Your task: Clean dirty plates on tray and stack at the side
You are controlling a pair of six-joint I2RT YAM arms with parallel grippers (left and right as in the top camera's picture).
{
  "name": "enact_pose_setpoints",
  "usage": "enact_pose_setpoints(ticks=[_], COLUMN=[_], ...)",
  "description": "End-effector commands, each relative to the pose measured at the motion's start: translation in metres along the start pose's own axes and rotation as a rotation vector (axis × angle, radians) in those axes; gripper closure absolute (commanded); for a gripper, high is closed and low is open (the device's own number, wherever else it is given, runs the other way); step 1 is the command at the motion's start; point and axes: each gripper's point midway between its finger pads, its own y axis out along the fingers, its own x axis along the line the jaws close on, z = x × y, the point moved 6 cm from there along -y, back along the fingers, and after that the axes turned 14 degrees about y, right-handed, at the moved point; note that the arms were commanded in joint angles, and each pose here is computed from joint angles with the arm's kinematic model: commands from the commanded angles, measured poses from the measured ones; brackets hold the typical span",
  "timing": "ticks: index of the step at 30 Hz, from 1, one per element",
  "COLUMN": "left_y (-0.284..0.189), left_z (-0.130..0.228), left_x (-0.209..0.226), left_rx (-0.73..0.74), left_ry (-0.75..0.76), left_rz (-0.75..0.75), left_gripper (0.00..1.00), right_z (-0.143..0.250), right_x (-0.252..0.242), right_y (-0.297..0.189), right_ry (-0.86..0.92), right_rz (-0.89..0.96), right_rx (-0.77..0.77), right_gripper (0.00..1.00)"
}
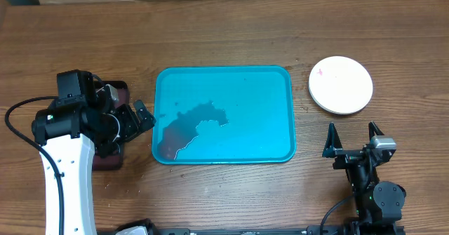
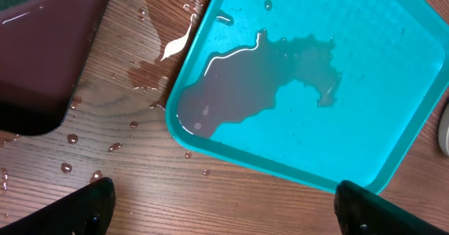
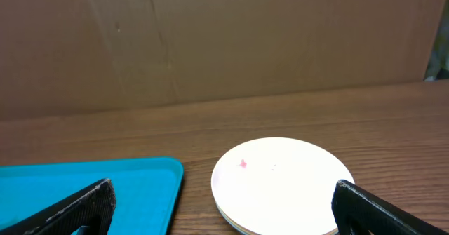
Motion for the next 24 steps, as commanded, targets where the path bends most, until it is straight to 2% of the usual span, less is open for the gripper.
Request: enact_pose_setpoints(ticks=[1,7,11,17,24], left_y=[0.001,0.001,0.000,0.000,0.001], left_z=[-0.001,-0.001,-0.002,0.000,-0.010], left_x=[-0.001,0.000,0.018,0.019,-0.004], left_rx=[0.003,0.002,-0.009,0.002,-0.140], left_ry=[-0.010,-0.010,-0.012,-0.011,0.301], left_rz=[0.005,-0.004,-0.170,-0.172,-0.144], left_gripper=[0.00,0.00,0.00,0.00,0.00], right_z=[0.001,0.001,0.001,0.001,0.001], right_x=[-0.001,-0.001,-0.001,-0.001,-0.001], right_y=[0.000,0.000,0.000,0.000,0.000], right_ry=[-0.004,-0.004,-0.004,-0.004,-0.004], right_rz=[0.004,0.004,0.004,0.004,0.004], right_rx=[-0.007,-0.007,-0.007,-0.007,-0.007], right_gripper=[0.00,0.00,0.00,0.00,0.00])
